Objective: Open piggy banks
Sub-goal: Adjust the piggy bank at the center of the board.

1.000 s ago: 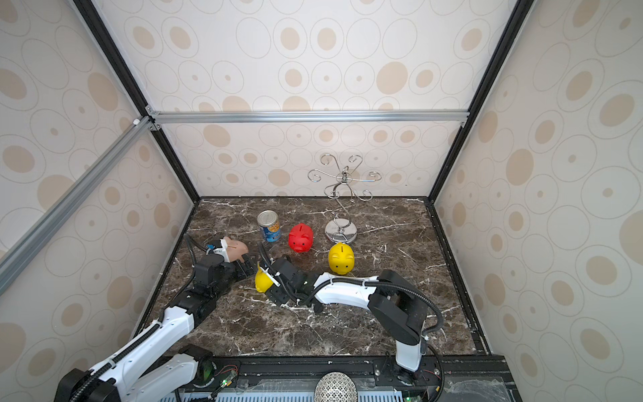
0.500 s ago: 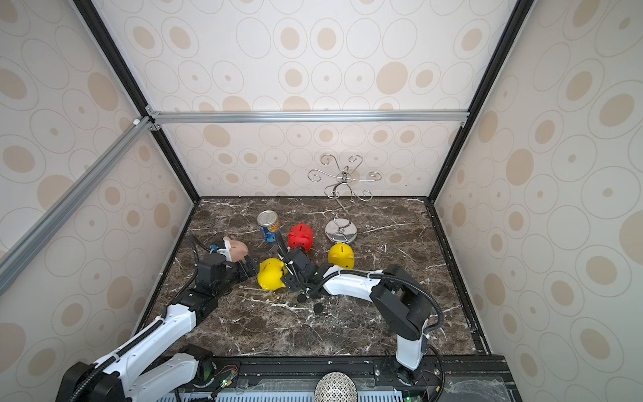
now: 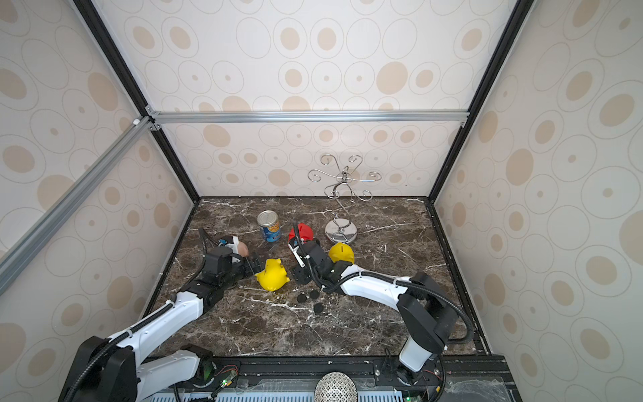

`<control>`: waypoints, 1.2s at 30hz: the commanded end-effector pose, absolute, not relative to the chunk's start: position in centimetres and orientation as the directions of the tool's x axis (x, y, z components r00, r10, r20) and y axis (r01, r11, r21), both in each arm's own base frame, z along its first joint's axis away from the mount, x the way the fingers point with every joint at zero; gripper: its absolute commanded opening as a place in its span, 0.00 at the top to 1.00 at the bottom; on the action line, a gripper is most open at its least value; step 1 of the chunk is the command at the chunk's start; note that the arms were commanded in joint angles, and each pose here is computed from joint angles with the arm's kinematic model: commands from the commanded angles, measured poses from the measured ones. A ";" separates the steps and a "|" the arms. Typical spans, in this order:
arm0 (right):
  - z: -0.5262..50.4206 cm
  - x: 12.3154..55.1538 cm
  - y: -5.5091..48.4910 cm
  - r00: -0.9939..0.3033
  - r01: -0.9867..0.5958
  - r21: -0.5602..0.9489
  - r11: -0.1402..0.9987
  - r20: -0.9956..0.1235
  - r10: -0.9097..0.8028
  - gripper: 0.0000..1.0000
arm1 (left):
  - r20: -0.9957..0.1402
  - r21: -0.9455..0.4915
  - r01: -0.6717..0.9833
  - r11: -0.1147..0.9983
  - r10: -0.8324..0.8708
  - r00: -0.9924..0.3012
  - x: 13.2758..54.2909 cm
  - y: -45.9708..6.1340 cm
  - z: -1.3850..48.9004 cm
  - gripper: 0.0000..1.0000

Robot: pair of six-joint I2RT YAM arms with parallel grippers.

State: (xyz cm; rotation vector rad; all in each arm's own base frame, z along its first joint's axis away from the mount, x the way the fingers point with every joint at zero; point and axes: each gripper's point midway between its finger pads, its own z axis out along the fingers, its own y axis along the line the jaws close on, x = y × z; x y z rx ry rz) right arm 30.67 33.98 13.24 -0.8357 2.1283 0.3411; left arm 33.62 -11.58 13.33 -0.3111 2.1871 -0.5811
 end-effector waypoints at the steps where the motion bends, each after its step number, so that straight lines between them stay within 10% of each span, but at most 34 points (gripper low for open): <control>1: 12.2 28.2 35.4 -0.475 -0.704 0.016 0.710 -0.754 -0.454 0.19 | -0.706 -0.512 0.048 0.857 -0.389 -0.592 36.1 -12.7 15.9 0.01; 36: 13.0 37.8 34.7 -0.456 -0.604 -0.154 0.782 -0.738 -0.498 0.16 | -0.621 -0.608 0.142 0.781 -0.356 -0.698 29.8 -16.0 13.6 0.01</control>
